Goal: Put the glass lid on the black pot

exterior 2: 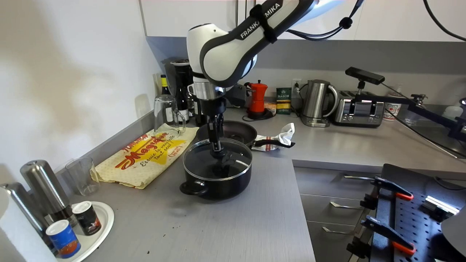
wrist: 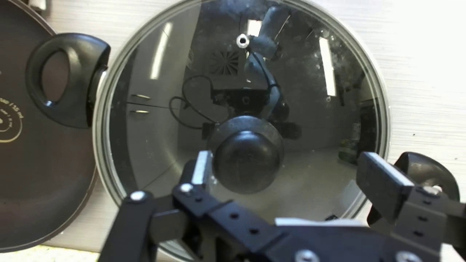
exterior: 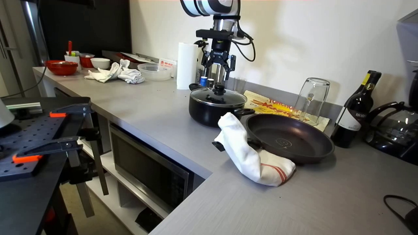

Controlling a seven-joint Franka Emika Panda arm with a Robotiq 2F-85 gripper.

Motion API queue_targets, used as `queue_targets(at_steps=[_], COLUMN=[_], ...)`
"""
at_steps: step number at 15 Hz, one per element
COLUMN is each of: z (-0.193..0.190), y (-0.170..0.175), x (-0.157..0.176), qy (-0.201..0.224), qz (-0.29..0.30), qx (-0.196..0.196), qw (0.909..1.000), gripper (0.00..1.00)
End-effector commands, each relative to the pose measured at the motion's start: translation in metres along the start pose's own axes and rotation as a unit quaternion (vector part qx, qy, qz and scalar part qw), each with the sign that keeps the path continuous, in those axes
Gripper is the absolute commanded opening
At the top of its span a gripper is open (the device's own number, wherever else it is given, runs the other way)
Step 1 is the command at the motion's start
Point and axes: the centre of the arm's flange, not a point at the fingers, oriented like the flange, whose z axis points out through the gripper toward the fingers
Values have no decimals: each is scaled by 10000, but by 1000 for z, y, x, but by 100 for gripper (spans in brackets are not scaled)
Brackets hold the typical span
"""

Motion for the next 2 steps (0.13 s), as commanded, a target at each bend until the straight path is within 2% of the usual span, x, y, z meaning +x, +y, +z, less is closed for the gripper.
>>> queue_targets(at_steps=[1,2], z=[-2,-2], y=[-1,-1], x=[-2,-3], qy=[3,1], qz=[-1,-2], qx=[-6,-7], qw=[10000,10000], gripper=[100,100])
